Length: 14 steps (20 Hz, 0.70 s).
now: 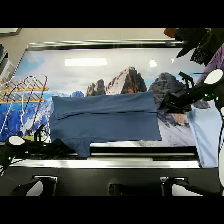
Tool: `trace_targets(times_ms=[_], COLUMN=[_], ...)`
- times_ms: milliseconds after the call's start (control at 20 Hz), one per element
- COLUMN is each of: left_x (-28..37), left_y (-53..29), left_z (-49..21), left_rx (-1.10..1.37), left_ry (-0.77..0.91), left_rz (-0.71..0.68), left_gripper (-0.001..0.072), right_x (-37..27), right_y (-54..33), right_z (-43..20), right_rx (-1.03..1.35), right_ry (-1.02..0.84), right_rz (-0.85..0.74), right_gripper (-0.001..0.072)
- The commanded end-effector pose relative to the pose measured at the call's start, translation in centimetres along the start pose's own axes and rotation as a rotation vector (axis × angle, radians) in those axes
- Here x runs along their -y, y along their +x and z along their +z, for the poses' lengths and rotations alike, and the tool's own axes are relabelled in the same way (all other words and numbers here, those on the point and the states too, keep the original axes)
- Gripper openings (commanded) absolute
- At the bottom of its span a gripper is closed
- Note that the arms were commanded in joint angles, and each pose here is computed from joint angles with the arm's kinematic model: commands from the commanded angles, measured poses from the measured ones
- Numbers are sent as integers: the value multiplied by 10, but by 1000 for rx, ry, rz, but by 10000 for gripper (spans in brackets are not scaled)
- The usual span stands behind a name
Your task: Fold the clothes and pants, and hang the long-sleeved shirts on hangers.
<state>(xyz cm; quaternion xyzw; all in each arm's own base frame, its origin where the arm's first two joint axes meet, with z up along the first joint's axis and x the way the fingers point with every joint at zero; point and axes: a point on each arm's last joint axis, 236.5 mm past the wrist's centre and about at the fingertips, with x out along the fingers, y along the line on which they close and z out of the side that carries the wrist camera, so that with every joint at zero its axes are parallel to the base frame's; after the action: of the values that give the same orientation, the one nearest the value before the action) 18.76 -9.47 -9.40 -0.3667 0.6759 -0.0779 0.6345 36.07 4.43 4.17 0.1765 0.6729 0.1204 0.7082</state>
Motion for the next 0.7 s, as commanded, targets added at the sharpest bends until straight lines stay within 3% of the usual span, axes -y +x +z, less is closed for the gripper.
trace_targets(times_ms=[0,200,250,300,650], left_x=[1,-14,-12,-12,-22], left_y=[-1,-4,-8,-12,-21], left_z=[2,-6,-5,-3,17], left_rx=[11,-21,-18,-9,74], left_ry=[2,19,20,27,2], left_rz=[-4,60,54,60,87], left_gripper=[232,274,321,428,441], right_x=[3,2,4,4,5], right_y=[-4,-4,-4,-4,-4], right_z=[-3,-7,-7,-7,-3], right_rx=[0,-17,-17,-17,1], right_ry=[-7,-10,-10,-9,-9], right_rz=[-20,-20,-24,-26,-31], right_gripper=[480,480,480,480,479])
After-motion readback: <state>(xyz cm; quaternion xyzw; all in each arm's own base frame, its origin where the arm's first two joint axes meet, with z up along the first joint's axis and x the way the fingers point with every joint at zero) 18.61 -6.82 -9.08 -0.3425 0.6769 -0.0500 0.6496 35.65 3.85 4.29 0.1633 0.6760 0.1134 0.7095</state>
